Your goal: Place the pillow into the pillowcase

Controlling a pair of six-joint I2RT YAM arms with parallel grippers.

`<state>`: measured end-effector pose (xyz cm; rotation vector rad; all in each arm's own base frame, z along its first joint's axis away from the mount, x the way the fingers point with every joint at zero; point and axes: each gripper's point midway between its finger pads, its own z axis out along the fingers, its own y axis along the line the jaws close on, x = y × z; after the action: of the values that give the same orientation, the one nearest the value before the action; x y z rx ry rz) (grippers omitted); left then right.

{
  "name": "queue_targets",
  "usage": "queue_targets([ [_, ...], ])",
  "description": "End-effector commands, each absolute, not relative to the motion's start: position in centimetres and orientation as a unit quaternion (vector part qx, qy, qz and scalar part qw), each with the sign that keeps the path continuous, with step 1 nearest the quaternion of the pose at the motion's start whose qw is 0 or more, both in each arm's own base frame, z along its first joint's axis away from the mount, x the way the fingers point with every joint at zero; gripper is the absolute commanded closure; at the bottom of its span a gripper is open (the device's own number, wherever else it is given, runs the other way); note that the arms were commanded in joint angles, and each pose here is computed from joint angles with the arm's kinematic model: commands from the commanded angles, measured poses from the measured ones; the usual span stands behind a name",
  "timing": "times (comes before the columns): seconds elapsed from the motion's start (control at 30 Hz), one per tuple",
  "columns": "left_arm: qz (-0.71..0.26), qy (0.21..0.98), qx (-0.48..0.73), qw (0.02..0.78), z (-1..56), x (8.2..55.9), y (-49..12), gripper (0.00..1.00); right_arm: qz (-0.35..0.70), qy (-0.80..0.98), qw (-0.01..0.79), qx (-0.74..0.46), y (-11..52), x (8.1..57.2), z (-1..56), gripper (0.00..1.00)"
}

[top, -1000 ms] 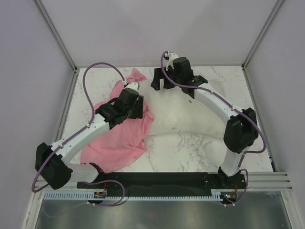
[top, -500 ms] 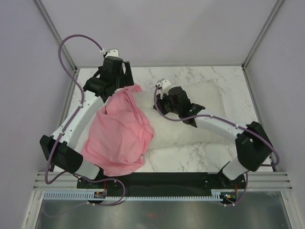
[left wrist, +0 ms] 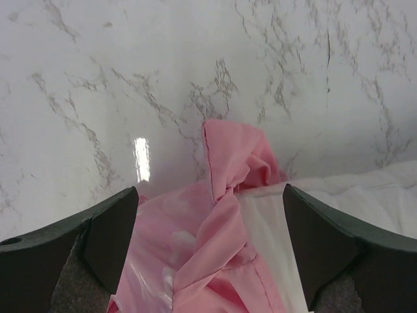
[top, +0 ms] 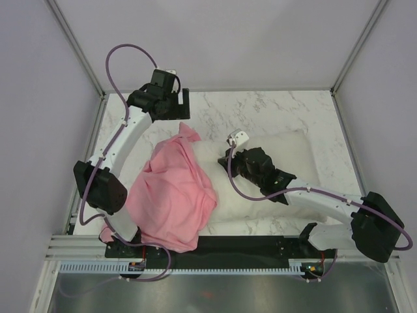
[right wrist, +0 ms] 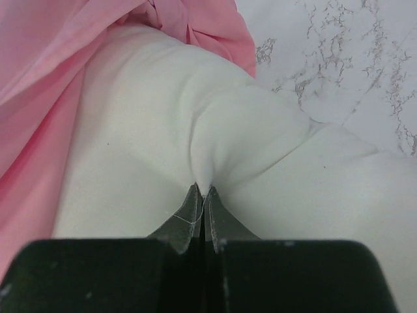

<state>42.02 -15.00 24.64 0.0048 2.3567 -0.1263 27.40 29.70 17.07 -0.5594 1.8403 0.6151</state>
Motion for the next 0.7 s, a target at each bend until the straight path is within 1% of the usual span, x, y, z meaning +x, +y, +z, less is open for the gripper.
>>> queue_targets([
  [0.0, -0.104, 0.942, 0.042, 0.315, 21.9, 39.5, -16.5, 0.00, 0.230, 0.796, 0.511, -0.229, 28.3, 26.9, 14.9, 1.00],
  [0.03, -0.127, 0.943, 0.049, 0.303, 21.3, 39.1, -17.1, 0.00, 0.232, 0.795, 0.512, -0.230, 28.3, 26.9, 15.0, 1.00],
  [0.07, -0.157, 0.947, 0.062, 0.275, 19.9, 38.2, -18.2, 0.00, 0.232, 0.794, 0.513, -0.229, 28.3, 26.9, 15.2, 1.00],
  [0.17, -0.205, 0.948, 0.089, 0.227, 17.8, 36.9, -19.9, 0.00, 0.236, 0.792, 0.515, -0.229, 28.5, 26.9, 15.5, 1.00],
  [0.23, -0.201, 0.954, 0.086, 0.204, 15.8, 36.9, -20.0, 0.00, 0.240, 0.790, 0.515, -0.230, 28.5, 26.8, 15.7, 1.00],
  [0.3, -0.221, 0.955, 0.091, 0.178, 14.4, 36.4, -20.8, 0.05, 0.242, 0.789, 0.516, -0.228, 28.5, 26.8, 15.7, 1.00],
  [0.33, -0.239, 0.952, 0.096, 0.168, 13.9, 36.1, -21.4, 0.11, 0.244, 0.788, 0.517, -0.228, 28.5, 26.7, 15.9, 1.00],
  [0.37, -0.287, 0.939, 0.110, 0.153, 14.0, 35.4, -22.9, 0.32, 0.245, 0.788, 0.517, -0.228, 28.5, 26.6, 15.9, 1.00],
  [0.4, -0.306, 0.933, 0.120, 0.146, 13.9, 35.1, -23.8, 0.48, 0.247, 0.786, 0.518, -0.227, 28.5, 26.7, 16.1, 1.00],
  [0.43, -0.320, 0.928, 0.128, 0.141, 14.0, 34.8, -24.3, 0.67, 0.248, 0.787, 0.518, -0.227, 28.5, 26.6, 16.0, 1.00],
  [0.47, -0.337, 0.921, 0.139, 0.141, 14.5, 34.7, -25.0, 0.91, 0.255, 0.784, 0.517, -0.231, 28.8, 26.5, 16.2, 1.00],
  [0.5, -0.341, 0.917, 0.147, 0.146, 14.8, 34.8, -25.4, 0.96, 0.261, 0.782, 0.516, -0.233, 29.0, 26.4, 16.2, 1.00],
  [0.53, -0.345, 0.915, 0.154, 0.144, 14.8, 34.8, -25.9, 0.97, 0.270, 0.776, 0.518, -0.237, 29.4, 26.3, 16.6, 1.00],
  [0.57, -0.363, 0.905, 0.165, 0.147, 15.7, 35.0, -26.7, 0.98, 0.293, 0.767, 0.512, -0.252, 30.2, 25.6, 16.9, 1.00],
  [0.63, -0.381, 0.898, 0.173, 0.137, 15.8, 35.1, -27.9, 0.98, 0.317, 0.749, 0.519, -0.263, 31.2, 25.3, 18.2, 1.00],
  [0.67, -0.389, 0.892, 0.179, 0.147, 16.8, 35.7, -28.6, 0.98, 0.327, 0.740, 0.520, -0.274, 31.7, 25.0, 18.7, 1.00],
])
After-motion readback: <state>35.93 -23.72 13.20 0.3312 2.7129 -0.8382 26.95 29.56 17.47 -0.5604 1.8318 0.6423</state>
